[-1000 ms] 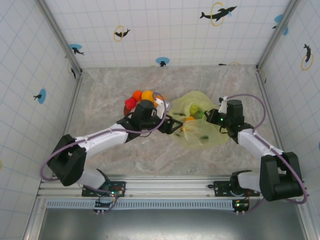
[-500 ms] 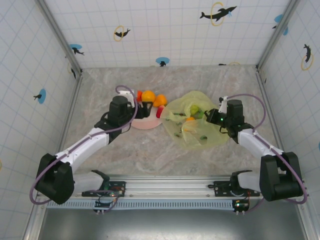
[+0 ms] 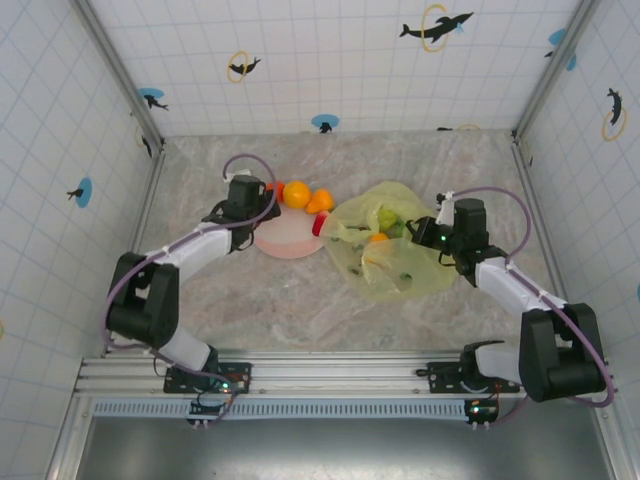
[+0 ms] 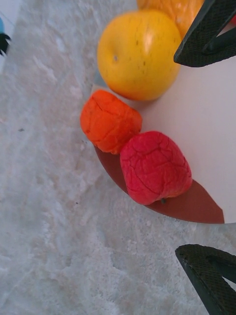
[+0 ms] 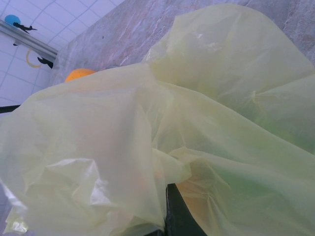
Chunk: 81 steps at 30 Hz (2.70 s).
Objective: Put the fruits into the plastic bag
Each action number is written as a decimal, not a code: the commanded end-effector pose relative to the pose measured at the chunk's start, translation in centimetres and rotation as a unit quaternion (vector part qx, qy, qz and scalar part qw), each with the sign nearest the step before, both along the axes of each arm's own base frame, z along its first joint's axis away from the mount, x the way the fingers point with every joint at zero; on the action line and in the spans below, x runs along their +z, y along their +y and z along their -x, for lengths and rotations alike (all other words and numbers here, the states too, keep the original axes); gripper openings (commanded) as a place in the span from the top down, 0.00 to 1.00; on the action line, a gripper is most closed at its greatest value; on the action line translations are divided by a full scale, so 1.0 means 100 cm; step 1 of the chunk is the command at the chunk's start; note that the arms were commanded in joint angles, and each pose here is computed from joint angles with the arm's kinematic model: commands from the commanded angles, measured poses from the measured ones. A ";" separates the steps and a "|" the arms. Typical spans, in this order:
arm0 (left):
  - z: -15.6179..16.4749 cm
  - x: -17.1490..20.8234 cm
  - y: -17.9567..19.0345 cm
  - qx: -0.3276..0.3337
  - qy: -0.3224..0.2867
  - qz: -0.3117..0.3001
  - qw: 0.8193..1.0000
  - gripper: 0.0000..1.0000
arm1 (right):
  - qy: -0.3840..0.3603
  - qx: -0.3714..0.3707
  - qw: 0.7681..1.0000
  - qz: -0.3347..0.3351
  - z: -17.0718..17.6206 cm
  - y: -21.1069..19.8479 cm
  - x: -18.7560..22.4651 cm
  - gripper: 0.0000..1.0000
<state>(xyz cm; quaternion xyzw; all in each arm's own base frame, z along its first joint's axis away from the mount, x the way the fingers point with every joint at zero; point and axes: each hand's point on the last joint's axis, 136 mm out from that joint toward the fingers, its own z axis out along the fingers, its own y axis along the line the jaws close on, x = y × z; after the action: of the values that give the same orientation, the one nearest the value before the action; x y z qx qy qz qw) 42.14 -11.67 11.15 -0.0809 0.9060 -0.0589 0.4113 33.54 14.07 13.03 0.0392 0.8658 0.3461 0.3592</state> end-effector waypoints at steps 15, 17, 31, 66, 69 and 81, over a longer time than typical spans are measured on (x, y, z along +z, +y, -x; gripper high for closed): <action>-0.038 -0.050 0.001 -0.018 0.064 -0.038 0.997 0.09 | -0.017 0.004 1.000 -0.007 -0.006 0.001 0.005 1.00; -0.039 -0.056 0.002 -0.018 0.070 -0.039 0.997 0.10 | -0.018 0.004 1.000 -0.007 -0.006 0.001 0.006 1.00; -0.045 -0.079 0.003 -0.024 0.087 -0.034 0.995 0.20 | -0.016 0.001 1.000 -0.005 -0.005 0.000 0.005 1.00; 0.122 0.037 -0.114 -0.256 -0.015 0.165 0.952 0.42 | -0.015 0.000 1.000 0.002 -0.010 0.000 0.008 1.00; 0.163 0.045 -0.157 -0.348 -0.015 0.186 0.919 0.42 | -0.018 0.001 1.000 0.003 -0.011 0.001 0.011 1.00; 0.195 0.018 -0.265 -0.498 0.043 0.164 0.851 0.42 | -0.025 0.008 1.000 -0.006 -0.012 0.005 0.024 1.00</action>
<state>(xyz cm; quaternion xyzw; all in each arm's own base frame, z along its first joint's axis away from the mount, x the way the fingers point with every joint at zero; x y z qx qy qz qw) 21.87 -36.44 12.04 0.2837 0.8346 -0.3942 0.2600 34.13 14.25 13.33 0.0362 0.8657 0.3469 0.3591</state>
